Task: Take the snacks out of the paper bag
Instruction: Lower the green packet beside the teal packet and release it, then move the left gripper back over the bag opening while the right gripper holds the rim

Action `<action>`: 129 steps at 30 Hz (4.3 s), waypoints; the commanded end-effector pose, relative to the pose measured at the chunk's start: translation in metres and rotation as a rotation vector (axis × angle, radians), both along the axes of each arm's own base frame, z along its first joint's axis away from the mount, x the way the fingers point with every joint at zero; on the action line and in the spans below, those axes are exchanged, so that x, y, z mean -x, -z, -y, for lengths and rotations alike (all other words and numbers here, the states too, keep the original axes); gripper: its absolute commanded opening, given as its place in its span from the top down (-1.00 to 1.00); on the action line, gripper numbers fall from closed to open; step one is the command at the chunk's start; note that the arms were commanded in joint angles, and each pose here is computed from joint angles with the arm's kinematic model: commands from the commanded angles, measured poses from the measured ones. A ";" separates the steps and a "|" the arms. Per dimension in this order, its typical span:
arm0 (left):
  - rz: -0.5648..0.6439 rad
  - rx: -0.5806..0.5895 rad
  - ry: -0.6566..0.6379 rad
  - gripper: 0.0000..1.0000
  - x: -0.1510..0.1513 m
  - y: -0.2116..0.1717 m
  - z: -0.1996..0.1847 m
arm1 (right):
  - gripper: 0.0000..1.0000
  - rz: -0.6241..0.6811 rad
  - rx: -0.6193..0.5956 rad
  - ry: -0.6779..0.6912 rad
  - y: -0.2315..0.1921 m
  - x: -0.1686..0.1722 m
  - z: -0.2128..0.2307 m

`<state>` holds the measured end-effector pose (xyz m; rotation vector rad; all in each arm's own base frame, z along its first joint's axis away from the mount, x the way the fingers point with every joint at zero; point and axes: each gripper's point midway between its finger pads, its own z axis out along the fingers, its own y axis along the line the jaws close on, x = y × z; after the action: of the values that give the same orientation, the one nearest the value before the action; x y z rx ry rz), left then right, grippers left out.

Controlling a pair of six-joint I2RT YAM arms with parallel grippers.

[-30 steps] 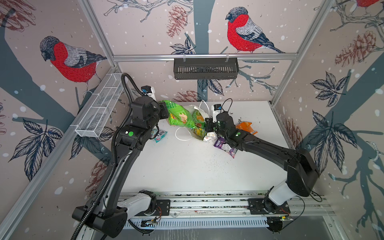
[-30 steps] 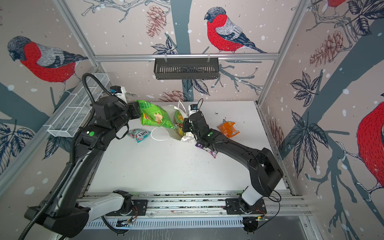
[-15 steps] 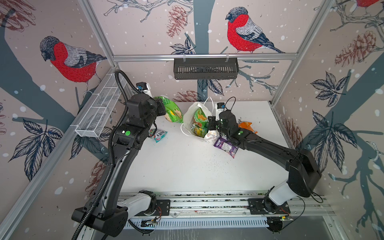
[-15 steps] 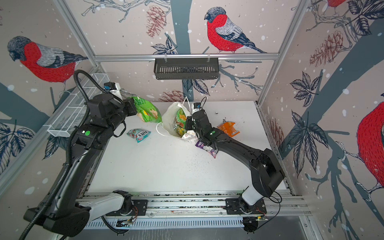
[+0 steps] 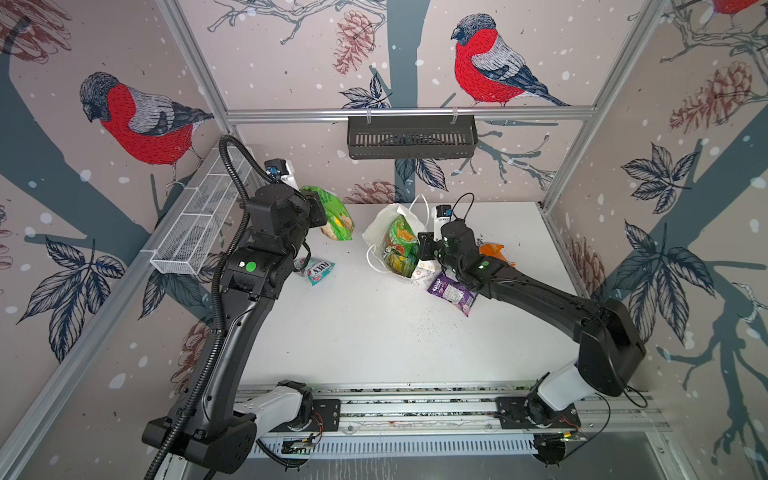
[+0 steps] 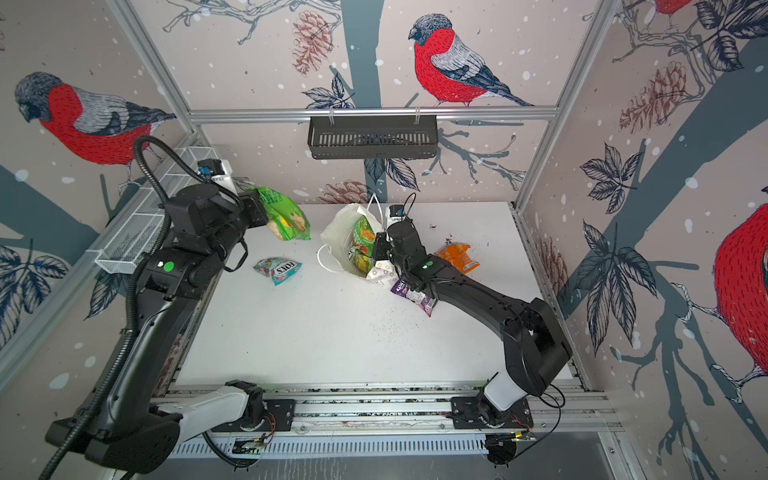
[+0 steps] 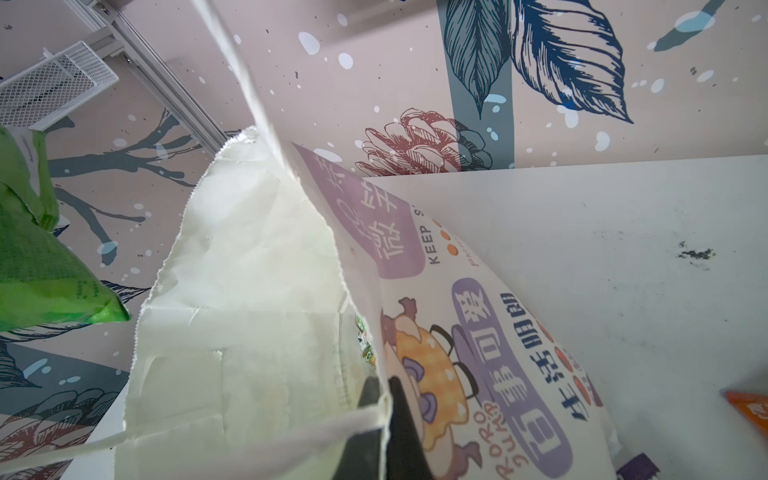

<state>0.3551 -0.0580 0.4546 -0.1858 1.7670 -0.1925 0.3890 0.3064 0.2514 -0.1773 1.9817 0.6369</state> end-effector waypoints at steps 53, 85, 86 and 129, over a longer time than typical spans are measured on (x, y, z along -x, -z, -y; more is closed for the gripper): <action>-0.346 0.092 -0.057 -0.94 -0.096 0.180 -0.050 | 1.00 -0.008 -0.048 -0.041 0.008 -0.001 0.003; -0.126 0.189 0.270 -0.92 -0.008 0.069 0.033 | 1.00 -0.024 -0.027 -0.087 0.002 0.030 -0.052; -0.134 0.199 0.285 -0.90 -0.007 0.071 0.037 | 1.00 -0.023 -0.029 -0.088 0.002 0.031 -0.053; -0.394 0.318 0.550 -0.30 0.004 0.185 0.154 | 1.00 0.002 -0.137 -0.084 -0.022 0.036 -0.040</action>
<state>0.3434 -0.2081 0.2647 0.0442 2.1814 -0.8783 0.3537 0.3433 0.2577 -0.1911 1.9758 0.7718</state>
